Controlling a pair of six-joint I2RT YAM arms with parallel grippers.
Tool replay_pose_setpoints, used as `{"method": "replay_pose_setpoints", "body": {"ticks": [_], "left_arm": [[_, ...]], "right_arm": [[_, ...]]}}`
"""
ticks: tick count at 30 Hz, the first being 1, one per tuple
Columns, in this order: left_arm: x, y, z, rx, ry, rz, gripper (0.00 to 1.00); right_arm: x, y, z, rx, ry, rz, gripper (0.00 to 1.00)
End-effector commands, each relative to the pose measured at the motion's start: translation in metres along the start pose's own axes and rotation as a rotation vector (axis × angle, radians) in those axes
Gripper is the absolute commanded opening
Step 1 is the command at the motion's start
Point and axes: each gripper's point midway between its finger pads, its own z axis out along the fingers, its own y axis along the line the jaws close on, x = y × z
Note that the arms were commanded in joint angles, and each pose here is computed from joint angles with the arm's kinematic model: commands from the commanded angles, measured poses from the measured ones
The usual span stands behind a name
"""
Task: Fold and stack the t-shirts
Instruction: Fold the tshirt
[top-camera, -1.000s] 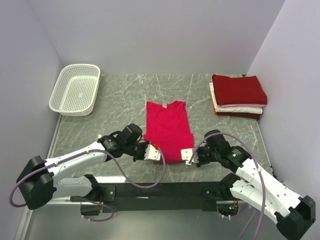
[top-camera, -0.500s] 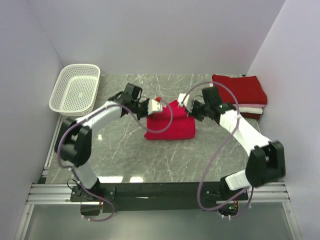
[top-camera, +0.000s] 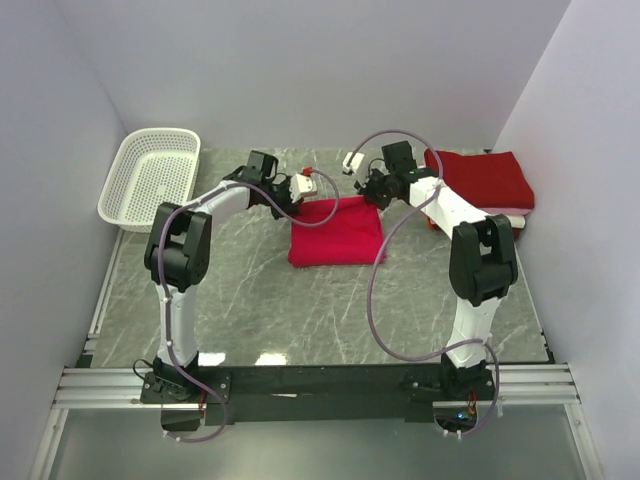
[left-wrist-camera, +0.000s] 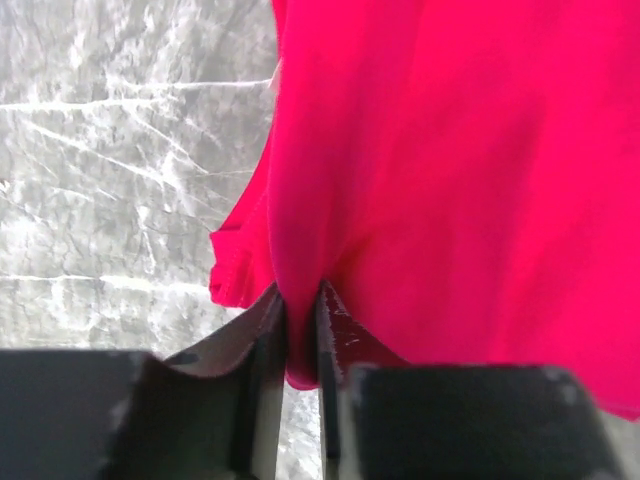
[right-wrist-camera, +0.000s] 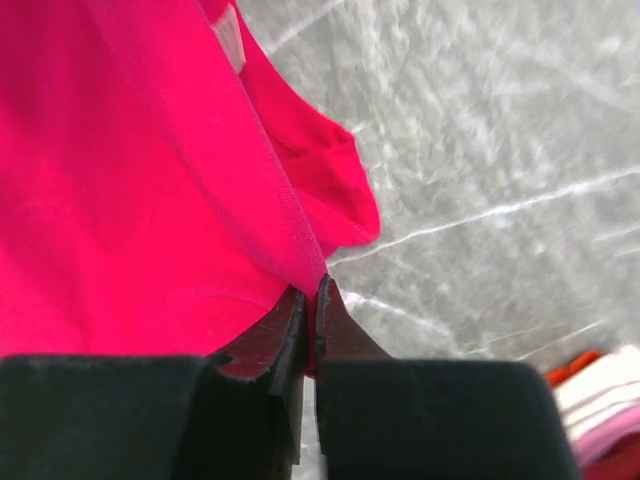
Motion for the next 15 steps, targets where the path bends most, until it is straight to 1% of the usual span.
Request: {"method": "replay_pose_setpoints", "body": {"ticks": [1,2,3,4,5,6,7,8,9,10,11,12,13,15], "left_arm": [[-0.026,0.037,-0.005,-0.130,-0.063,-0.058,0.25],[-0.028,0.046,-0.006,-0.174,-0.067,-0.098,0.27],[-0.029,0.064,-0.011,-0.258,-0.050,-0.138,0.44],[-0.036,0.082,-0.017,-0.355,-0.078,-0.229,0.58],[-0.044,0.098,-0.027,-0.444,-0.099,-0.275,0.77],[-0.050,0.112,-0.038,-0.529,-0.116,-0.333,0.99],[-0.060,0.123,-0.061,-0.611,-0.137,-0.384,0.99],[-0.073,0.130,-0.076,-0.658,-0.172,-0.396,0.99],[-0.080,0.132,-0.088,-0.697,-0.195,-0.415,0.99],[-0.104,0.133,-0.119,-0.751,-0.259,-0.453,0.99],[-0.109,0.126,-0.128,-0.747,-0.277,-0.480,0.99],[-0.111,0.115,-0.135,-0.720,-0.270,-0.511,1.00],[-0.133,0.100,-0.152,-0.681,-0.333,-0.541,1.00],[-0.123,0.067,-0.149,-0.593,-0.321,-0.652,0.99]], "right_arm": [[-0.012,-0.039,-0.005,0.141,-0.020,0.052,0.09],[-0.011,-0.044,-0.004,0.172,-0.019,0.071,0.16],[-0.012,-0.048,-0.004,0.206,-0.026,0.138,0.24],[-0.013,-0.053,-0.006,0.249,-0.033,0.179,0.41],[-0.020,-0.068,-0.011,0.328,-0.069,0.209,0.49],[-0.017,-0.079,-0.019,0.420,-0.071,0.302,0.60],[-0.017,-0.084,-0.028,0.473,-0.082,0.340,0.67],[-0.018,-0.089,-0.034,0.511,-0.099,0.378,0.68],[-0.017,-0.087,-0.037,0.507,-0.105,0.431,0.68],[-0.019,-0.082,-0.043,0.485,-0.116,0.455,0.68],[-0.009,-0.072,-0.044,0.438,-0.087,0.494,0.68],[-0.011,-0.052,-0.039,0.331,-0.110,0.545,0.68],[-0.010,-0.041,-0.042,0.273,-0.111,0.571,0.68],[0.011,-0.008,-0.038,0.138,-0.055,0.695,0.68]]}}
